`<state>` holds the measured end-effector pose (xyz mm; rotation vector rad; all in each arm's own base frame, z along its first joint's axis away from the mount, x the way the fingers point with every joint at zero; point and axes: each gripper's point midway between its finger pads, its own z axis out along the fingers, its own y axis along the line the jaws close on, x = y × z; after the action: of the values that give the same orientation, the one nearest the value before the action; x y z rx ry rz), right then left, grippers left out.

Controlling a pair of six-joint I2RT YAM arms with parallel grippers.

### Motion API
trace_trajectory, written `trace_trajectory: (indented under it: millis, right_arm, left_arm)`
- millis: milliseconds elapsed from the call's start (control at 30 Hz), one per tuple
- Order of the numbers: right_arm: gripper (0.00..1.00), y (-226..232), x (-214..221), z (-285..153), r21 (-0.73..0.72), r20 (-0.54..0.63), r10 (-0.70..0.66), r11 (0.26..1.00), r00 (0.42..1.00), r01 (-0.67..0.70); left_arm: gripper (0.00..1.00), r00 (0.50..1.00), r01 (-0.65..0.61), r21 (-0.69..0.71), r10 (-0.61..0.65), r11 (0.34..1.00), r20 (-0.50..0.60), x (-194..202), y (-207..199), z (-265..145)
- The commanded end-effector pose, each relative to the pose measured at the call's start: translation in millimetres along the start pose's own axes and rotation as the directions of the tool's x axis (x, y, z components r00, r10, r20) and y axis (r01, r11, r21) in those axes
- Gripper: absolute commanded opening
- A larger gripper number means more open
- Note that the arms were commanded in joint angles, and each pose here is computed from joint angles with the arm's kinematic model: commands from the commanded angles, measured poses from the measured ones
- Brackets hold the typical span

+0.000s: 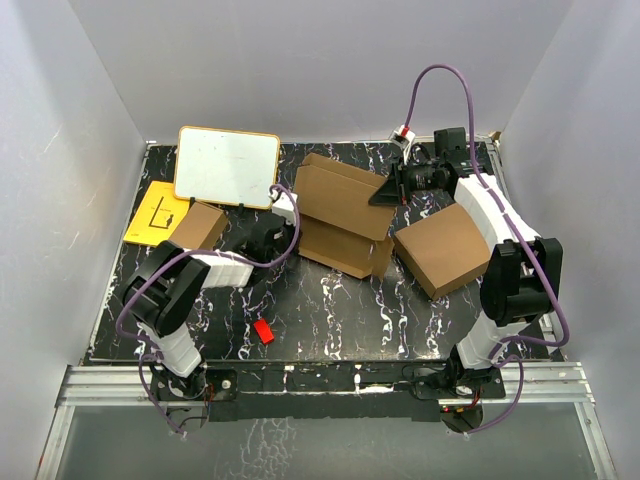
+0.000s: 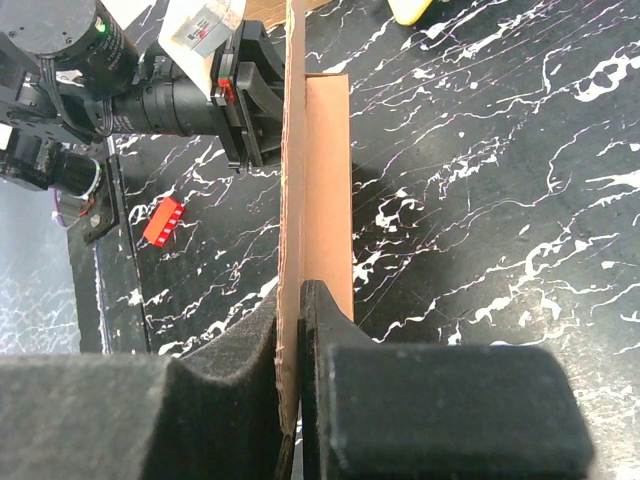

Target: Fold the paper box

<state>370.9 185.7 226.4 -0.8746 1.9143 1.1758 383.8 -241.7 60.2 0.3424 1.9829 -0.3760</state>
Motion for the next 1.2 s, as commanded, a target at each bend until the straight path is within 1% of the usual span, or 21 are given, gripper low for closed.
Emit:
trace_trajectory:
  millis: [0, 133, 333, 400, 467, 500, 633, 667, 700, 767, 867, 1033, 1167]
  right_arm:
    - [0.08, 0, 8, 4, -0.019, -0.012, 0.021, 1.0, 1.0, -0.021]
    - [0.08, 0, 9, 4, -0.016, -0.014, 0.021, 1.0, 1.0, -0.021]
    - [0.08, -3, 8, 4, -0.003, -0.015, 0.021, 1.0, 1.0, -0.021]
    - [0.08, -3, 8, 4, -0.004, -0.015, 0.021, 1.0, 1.0, -0.021]
    - [0.08, -3, 7, 3, -0.005, -0.013, 0.018, 1.0, 1.0, -0.019]
    - [0.08, -3, 6, 3, -0.007, -0.012, 0.018, 1.0, 1.0, -0.018]
    - [0.08, 0, 4, 4, -0.024, -0.007, 0.01, 1.0, 1.0, -0.01]
    - [0.08, 0, 4, 4, -0.028, -0.005, 0.009, 1.0, 1.0, -0.009]
    - [0.08, 0, 3, 4, -0.032, -0.004, 0.007, 0.999, 1.0, -0.007]
    - [0.08, 0, 1, 4, -0.036, -0.003, 0.008, 0.999, 1.0, -0.008]
    - [0.08, 0, 1, 4, -0.041, -0.002, 0.008, 0.999, 1.0, -0.009]
    - [0.08, -1, 3, 5, -0.045, -0.005, 0.011, 0.999, 1.0, -0.011]
    - [0.08, -1, 2, 6, -0.049, -0.004, 0.009, 0.999, 1.0, -0.009]
  left_arm:
    - [0.18, 0.998, 0.052, 0.024, -0.053, 0.998, 0.037, -19, -6, -12]
    - [0.21, 0.997, 0.056, 0.01, -0.057, 0.998, 0.046, -25, -3, -18]
    - [0.34, 0.996, 0.063, 0.017, -0.064, 0.998, 0.064, -37, -5, -29]
    - [0.4, 0.995, 0.063, 0.043, -0.066, 0.997, 0.069, -41, -9, -36]
    - [0.52, 0.996, 0.059, 0.07, -0.063, 0.996, 0.063, -42, -13, -46]
    - [0.56, 0.996, 0.058, 0.079, -0.062, 0.995, 0.057, -44, -14, -52]
    - [0.71, 0.997, 0.07, 0.157, -0.071, 0.985, 0.0, -51, -18, -81]
    - [0.75, 0.997, 0.08, 0.174, -0.078, 0.981, -0.021, -50, -17, -86]
    - [0.77, 0.995, 0.095, 0.189, -0.088, 0.977, -0.045, -46, -16, -90]
    - [0.78, 0.989, 0.124, 0.188, -0.106, 0.974, -0.1, -32, -8, -92]
    - [0.78, 0.984, 0.143, 0.177, -0.119, 0.974, -0.136, -13, -1, -88]
    - [0.77, 0.989, 0.141, 0.224, -0.126, 0.964, -0.079, -11, -6, -75]
    - [0.78, 0.991, 0.132, 0.208, -0.127, 0.969, -0.04, -22, -1, -70]
